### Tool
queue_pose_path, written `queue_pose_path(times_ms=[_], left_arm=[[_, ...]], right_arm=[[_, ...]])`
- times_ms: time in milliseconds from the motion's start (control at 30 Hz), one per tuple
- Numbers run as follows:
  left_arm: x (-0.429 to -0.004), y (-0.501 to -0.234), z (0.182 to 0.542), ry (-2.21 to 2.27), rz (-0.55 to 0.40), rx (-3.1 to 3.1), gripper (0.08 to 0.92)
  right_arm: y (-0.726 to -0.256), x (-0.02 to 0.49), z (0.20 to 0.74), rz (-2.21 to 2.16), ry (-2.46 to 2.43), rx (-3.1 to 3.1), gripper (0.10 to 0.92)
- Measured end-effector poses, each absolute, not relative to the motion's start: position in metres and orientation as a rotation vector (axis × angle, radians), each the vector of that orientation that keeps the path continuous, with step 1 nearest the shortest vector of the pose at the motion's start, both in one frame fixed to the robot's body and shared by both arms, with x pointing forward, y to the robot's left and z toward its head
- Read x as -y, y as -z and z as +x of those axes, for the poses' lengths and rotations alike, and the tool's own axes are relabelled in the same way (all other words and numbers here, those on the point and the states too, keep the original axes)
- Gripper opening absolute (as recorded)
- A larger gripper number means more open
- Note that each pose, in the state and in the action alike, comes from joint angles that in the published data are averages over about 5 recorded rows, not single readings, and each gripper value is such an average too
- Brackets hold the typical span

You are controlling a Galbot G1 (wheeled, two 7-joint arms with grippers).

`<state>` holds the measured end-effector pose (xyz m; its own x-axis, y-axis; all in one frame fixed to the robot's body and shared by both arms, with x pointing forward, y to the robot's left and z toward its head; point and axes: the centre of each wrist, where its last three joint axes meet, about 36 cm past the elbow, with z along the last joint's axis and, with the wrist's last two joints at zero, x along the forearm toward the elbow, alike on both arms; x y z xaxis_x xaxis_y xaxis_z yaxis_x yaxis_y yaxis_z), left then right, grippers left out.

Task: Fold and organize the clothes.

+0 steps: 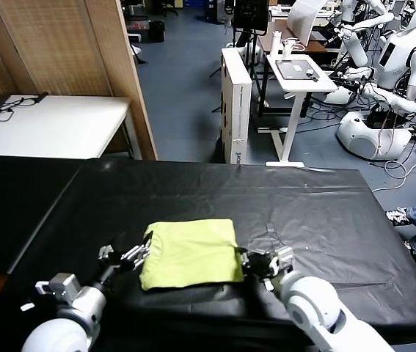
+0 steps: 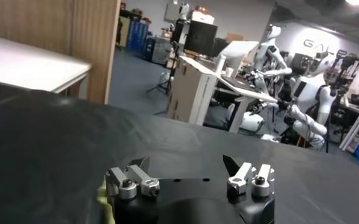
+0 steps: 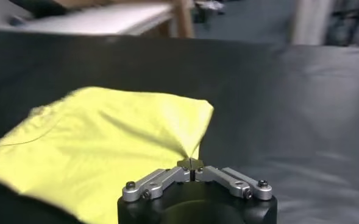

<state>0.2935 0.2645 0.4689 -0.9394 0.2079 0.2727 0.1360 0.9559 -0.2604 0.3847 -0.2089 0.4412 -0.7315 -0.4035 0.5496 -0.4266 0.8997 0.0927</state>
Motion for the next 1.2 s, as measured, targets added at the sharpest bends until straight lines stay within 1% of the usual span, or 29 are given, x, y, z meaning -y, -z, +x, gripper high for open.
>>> queue_pose_path(times_ms=[267, 333, 367, 467, 500, 567, 600, 633, 700, 733, 800, 867, 1033, 1200], left_arm=[[-0.266, -0.467, 0.293, -0.347, -0.23, 2.831, 0.907], [-0.267, -0.466, 0.292, -0.342, -0.213, 2.844, 0.907], [-0.267, -0.466, 0.293, -0.34, -0.203, 2.851, 0.907], [-0.27, -0.465, 0.293, -0.335, -0.189, 2.873, 0.907], [-0.271, -0.464, 0.293, -0.335, -0.19, 2.88, 0.907], [-0.273, -0.463, 0.294, -0.334, -0.193, 2.894, 0.907], [-0.274, -0.463, 0.294, -0.336, -0.197, 2.903, 0.907], [-0.275, -0.462, 0.293, -0.337, -0.2, 2.914, 0.907], [-0.277, -0.46, 0.292, -0.331, -0.21, 2.936, 0.907], [-0.278, -0.459, 0.292, -0.328, -0.215, 2.946, 0.907], [-0.279, -0.457, 0.29, -0.318, -0.218, 2.96, 0.907], [-0.28, -0.457, 0.287, -0.308, -0.216, 2.966, 0.907], [-0.285, -0.458, 0.278, -0.279, -0.205, 2.972, 0.907], [-0.292, -0.456, 0.266, -0.255, -0.181, 2.974, 0.907]], right_arm=[[-0.455, 0.228, 0.382, 0.541, -0.072, 2.477, 0.143], [-0.458, 0.232, 0.381, 0.538, -0.069, 2.476, 0.183], [-0.459, 0.234, 0.381, 0.538, -0.067, 2.476, 0.222], [-0.464, 0.239, 0.378, 0.542, -0.06, 2.482, 0.391], [-0.465, 0.24, 0.378, 0.545, -0.056, 2.488, 0.467], [-0.467, 0.242, 0.376, 0.551, -0.046, 2.506, 0.58], [-0.468, 0.243, 0.375, 0.553, -0.041, 2.517, 0.656], [-0.468, 0.244, 0.374, 0.554, -0.036, 2.528, 0.713], [-0.469, 0.245, 0.372, 0.56, -0.027, 2.552, 0.814], [-0.469, 0.245, 0.37, 0.566, -0.021, 2.566, 0.851], [-0.47, 0.247, 0.368, 0.583, -0.009, 2.6, 0.889], [-0.472, 0.249, 0.364, 0.6, -0.005, 2.648, 0.902], [-0.475, 0.257, 0.348, 0.616, -0.038, 2.803, 0.907], [-0.469, 0.269, 0.32, 0.586, -0.049, 2.918, 0.907]])
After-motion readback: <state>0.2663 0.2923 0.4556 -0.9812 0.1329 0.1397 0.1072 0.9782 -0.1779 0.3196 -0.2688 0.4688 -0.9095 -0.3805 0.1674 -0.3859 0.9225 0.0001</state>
